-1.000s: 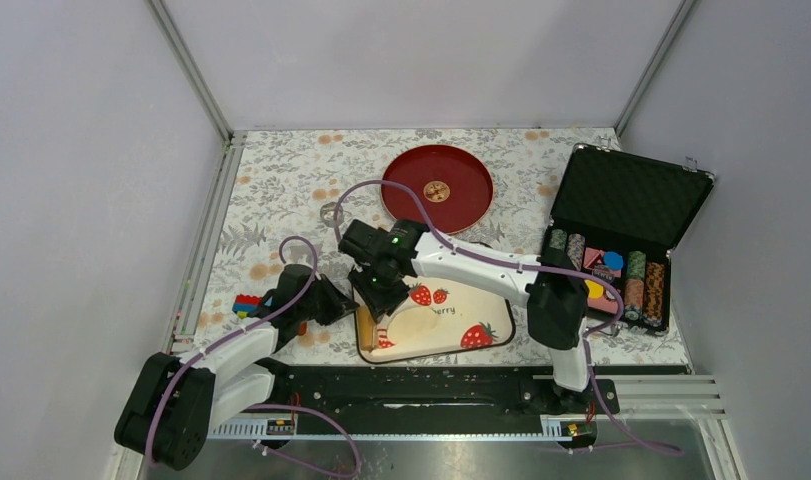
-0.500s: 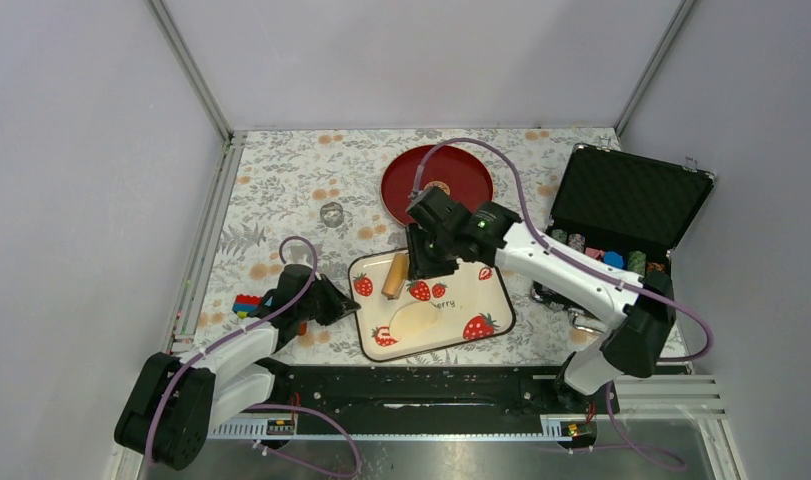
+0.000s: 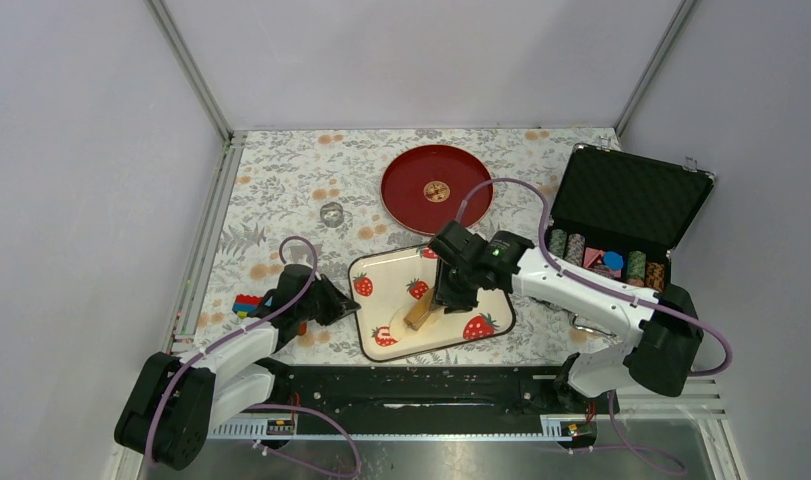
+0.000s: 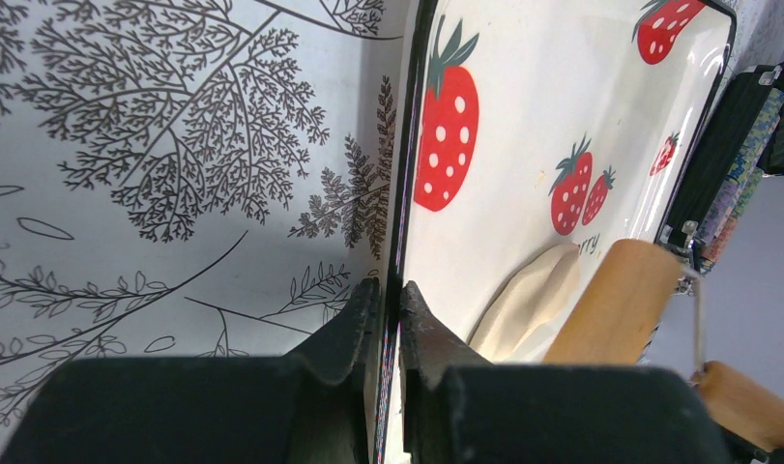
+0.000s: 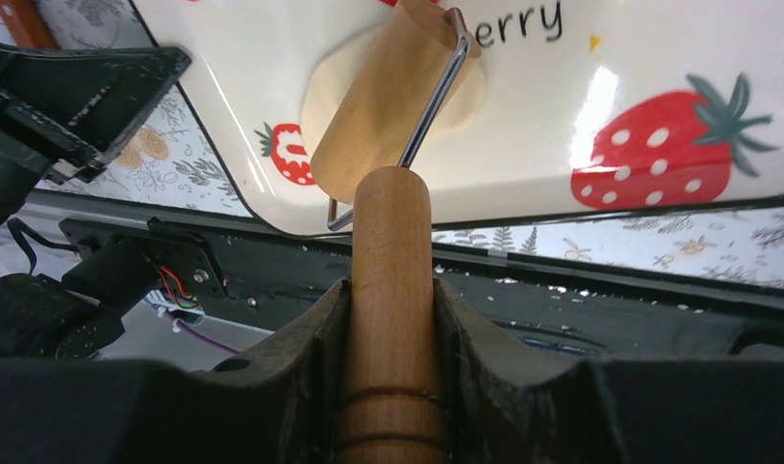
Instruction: Roll out the dumpling wrappers from the dough
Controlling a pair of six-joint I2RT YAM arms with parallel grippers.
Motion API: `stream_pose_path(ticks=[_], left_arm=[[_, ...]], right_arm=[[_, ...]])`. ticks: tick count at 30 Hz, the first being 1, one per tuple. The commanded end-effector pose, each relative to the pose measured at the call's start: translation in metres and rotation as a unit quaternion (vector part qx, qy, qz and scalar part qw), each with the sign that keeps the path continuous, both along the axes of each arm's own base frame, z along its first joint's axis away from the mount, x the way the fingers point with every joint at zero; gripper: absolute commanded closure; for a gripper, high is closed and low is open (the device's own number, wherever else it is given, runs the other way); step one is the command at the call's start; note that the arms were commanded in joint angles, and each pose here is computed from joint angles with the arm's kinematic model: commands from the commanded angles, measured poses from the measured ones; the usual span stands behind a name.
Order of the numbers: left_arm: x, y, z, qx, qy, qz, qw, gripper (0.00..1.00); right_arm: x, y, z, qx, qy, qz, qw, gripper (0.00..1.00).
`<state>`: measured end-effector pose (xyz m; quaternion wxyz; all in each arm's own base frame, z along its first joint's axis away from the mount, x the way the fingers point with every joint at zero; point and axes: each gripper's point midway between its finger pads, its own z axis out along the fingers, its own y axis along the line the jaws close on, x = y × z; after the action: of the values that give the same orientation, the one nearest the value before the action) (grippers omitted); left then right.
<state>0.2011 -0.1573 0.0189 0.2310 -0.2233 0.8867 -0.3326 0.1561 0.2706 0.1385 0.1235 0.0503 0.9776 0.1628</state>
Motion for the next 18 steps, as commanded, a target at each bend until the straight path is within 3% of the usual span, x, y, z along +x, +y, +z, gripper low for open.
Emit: stream_pose_path(ticks=[1, 12, 18], left_arm=[[0.017, 0.001, 0.012, -0.002, -0.024, 0.020, 1.000, 1.00], [0.017, 0.000, 0.012, -0.004, -0.026, 0.020, 0.999, 1.00], [0.017, 0.001, 0.012, -0.004, -0.026, 0.020, 0.999, 1.00]], right_arm=[[-0.004, 0.022, 0.010, 0.070, 0.025, -0.046, 0.996, 1.00], [-0.004, 0.027, -0.003, 0.053, 0.034, -0.036, 0.997, 1.00], [-0.012, 0.021, -0.026, -0.005, 0.024, -0.020, 0.999, 1.00]])
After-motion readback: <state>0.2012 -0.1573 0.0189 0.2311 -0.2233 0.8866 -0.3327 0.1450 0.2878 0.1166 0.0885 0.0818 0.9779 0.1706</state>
